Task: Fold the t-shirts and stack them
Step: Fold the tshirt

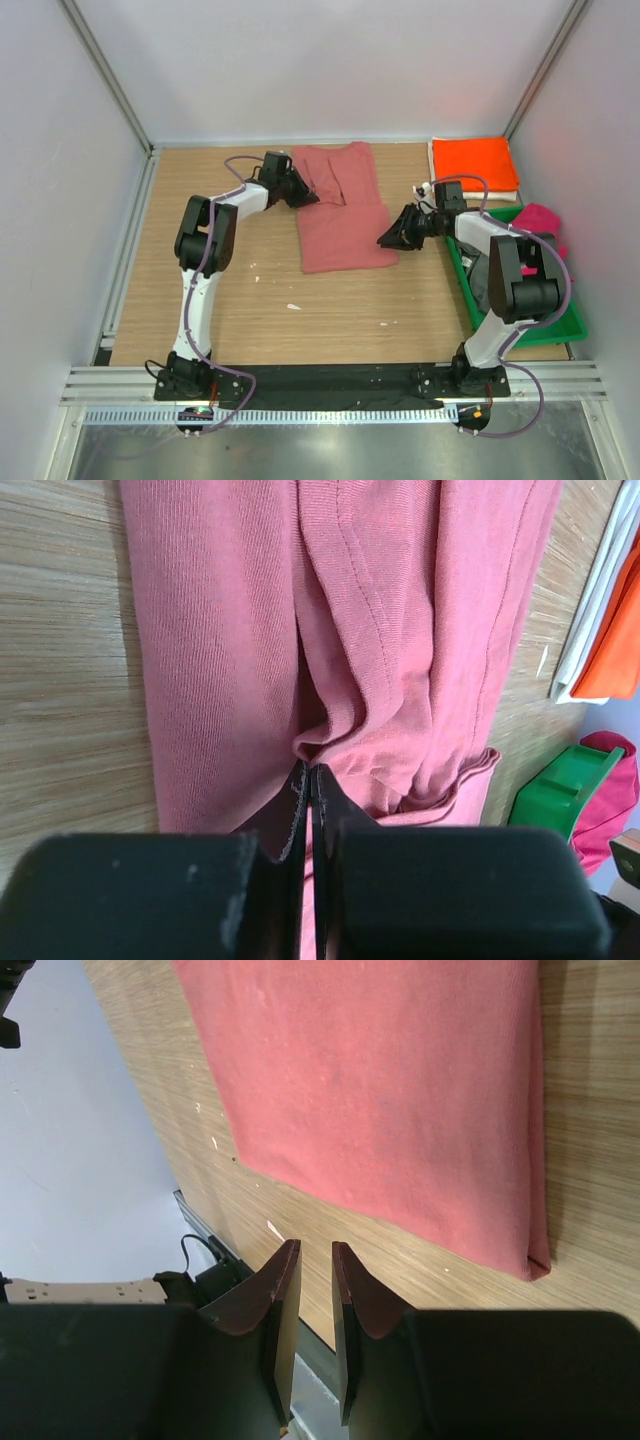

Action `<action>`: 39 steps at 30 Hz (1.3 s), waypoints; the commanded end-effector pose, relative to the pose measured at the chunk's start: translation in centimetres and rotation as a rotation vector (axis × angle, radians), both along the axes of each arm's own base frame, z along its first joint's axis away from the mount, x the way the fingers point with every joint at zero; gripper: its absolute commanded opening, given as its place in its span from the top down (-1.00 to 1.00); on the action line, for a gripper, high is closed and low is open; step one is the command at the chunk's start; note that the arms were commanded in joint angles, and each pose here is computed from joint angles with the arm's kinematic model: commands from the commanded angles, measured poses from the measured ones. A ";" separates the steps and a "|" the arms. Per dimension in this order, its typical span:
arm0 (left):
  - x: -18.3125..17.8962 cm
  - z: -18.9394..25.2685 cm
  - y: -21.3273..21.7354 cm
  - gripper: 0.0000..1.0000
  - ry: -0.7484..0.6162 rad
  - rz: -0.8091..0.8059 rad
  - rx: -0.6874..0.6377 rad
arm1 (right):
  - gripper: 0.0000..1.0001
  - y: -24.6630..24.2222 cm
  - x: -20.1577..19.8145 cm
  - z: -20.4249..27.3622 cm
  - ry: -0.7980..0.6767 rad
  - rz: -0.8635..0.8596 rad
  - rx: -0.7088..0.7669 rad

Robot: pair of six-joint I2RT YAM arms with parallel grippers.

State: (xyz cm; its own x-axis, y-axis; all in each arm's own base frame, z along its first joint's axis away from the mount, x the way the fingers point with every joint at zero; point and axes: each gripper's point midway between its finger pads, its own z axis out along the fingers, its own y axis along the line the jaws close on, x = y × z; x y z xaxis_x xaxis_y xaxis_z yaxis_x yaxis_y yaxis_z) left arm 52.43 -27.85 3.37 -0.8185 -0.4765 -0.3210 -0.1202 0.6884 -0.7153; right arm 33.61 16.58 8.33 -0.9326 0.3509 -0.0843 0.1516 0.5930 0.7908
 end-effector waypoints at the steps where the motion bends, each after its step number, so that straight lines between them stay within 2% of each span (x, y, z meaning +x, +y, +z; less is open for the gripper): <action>1: 0.3 4.5 -0.2 1.00 -0.088 0.000 -0.012 | 0.50 0.1 0.8 0.9 -0.040 0.015 0.011; 11: -0.5 4.6 -0.5 0.94 -0.060 -0.002 -0.042 | 0.51 0.2 0.3 0.2 -0.020 0.007 0.022; 20: -1.3 3.4 0.4 0.92 -0.021 0.026 -0.009 | 0.51 0.2 -0.2 -0.5 -0.004 0.003 0.023; 22: -1.2 3.7 0.7 0.68 -0.025 0.034 0.013 | 0.51 0.2 -0.2 -0.6 -0.001 0.002 0.024; 23: -1.0 4.0 0.8 0.49 -0.036 0.030 0.024 | 0.51 0.2 -0.2 -0.7 -0.002 0.003 0.023; 26: -0.4 5.4 0.8 0.34 -0.073 0.025 0.035 | 0.51 0.2 -0.1 -0.8 0.002 0.003 0.023; 28: 0.1 6.6 0.7 0.34 -0.101 0.017 0.034 | 0.50 0.1 -0.1 -1.1 0.008 0.003 0.021; 33: 1.5 9.6 -0.9 0.67 -0.177 -0.037 -0.013 | 0.51 0.0 0.0 -2.4 0.030 0.006 -0.001; 37: 3.0 9.8 -2.9 0.79 -0.253 -0.078 -0.139 | 0.51 0.1 1.4 -2.2 0.016 0.007 0.003; 39: 3.4 8.7 -3.6 0.81 -0.245 -0.087 -0.185 | 0.51 0.3 2.2 -1.9 0.009 0.008 0.008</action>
State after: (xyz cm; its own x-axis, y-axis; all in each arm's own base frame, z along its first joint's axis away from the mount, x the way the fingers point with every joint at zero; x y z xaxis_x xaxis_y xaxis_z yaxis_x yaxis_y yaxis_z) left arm 54.78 -29.70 11.48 -0.7694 -0.4764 -0.4255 0.0416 0.6273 -0.7777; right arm 33.31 16.60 4.68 -0.9364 0.3509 0.0030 0.2256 0.5953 0.7712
